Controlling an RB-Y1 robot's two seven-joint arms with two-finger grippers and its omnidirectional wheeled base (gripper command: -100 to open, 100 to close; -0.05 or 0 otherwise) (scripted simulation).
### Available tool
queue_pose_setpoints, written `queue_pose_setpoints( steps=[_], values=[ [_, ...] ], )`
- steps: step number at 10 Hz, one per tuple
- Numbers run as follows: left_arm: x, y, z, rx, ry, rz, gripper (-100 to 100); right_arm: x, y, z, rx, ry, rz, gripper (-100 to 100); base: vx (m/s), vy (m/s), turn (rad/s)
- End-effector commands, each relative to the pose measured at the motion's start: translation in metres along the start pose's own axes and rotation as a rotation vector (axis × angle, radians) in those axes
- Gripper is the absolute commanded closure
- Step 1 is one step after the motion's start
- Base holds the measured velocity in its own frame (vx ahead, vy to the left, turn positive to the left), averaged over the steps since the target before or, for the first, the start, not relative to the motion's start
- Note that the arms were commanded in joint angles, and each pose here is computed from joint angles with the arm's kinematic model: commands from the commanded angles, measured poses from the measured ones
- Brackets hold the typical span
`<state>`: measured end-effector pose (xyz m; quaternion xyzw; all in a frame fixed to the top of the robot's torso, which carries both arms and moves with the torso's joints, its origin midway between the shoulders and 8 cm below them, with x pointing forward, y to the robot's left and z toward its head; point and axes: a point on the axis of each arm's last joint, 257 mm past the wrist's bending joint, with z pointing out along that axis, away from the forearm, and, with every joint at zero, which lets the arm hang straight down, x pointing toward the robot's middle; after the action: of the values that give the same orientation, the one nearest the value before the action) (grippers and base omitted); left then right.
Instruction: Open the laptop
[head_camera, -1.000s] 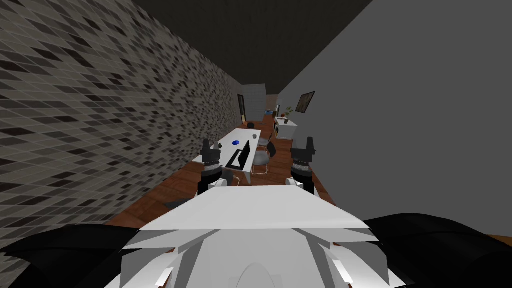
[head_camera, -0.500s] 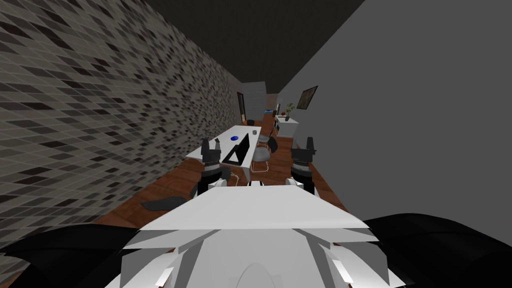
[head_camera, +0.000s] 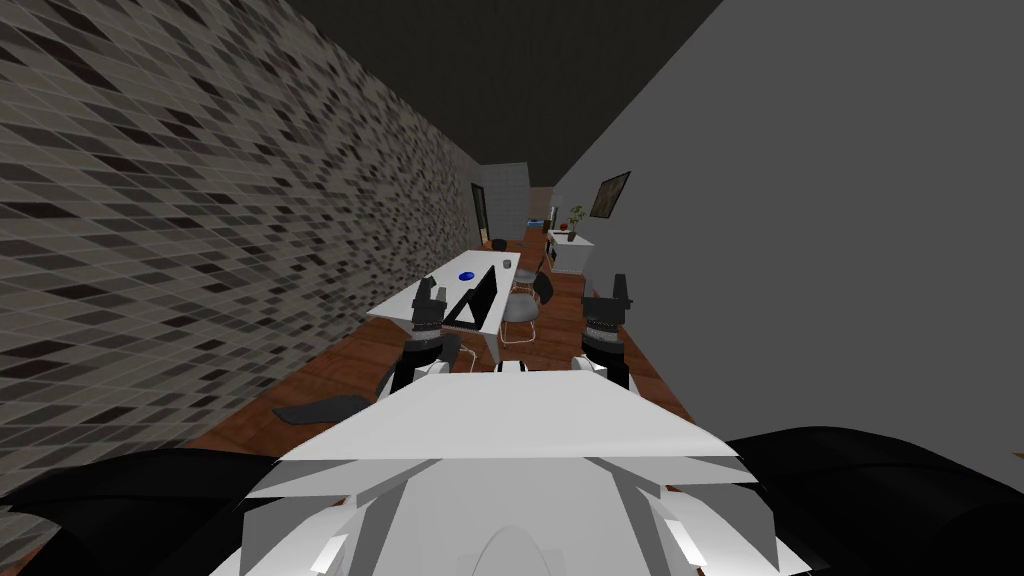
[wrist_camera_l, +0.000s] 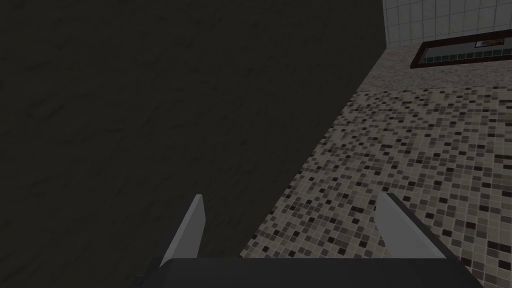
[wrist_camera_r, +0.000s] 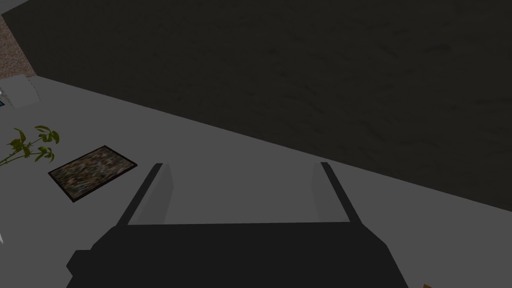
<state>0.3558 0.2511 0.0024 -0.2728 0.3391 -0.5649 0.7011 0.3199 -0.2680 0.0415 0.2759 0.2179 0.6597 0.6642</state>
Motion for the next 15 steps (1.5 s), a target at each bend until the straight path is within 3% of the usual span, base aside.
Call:
queue_pose_setpoints(
  steps=[1, 9, 15],
  values=[
    [0.004, 0.015, -0.001, -0.050, 0.032, 0.019, -100, 0.000, 0.000, 0.000, 0.000, 0.000, 0.000, 0, -0.018, -0.008, -0.029],
    [0.015, 0.062, -0.008, -0.214, 0.080, 0.061, -100, 0.000, 0.000, 0.000, 0.000, 0.000, 0.000, 0, -0.017, -0.007, -0.045],
    [0.023, 0.099, -0.021, -0.345, 0.163, 0.132, -100, 0.000, 0.000, 0.000, 0.000, 0.000, 0.000, 0, -0.019, -0.010, -0.047]
  ],
)
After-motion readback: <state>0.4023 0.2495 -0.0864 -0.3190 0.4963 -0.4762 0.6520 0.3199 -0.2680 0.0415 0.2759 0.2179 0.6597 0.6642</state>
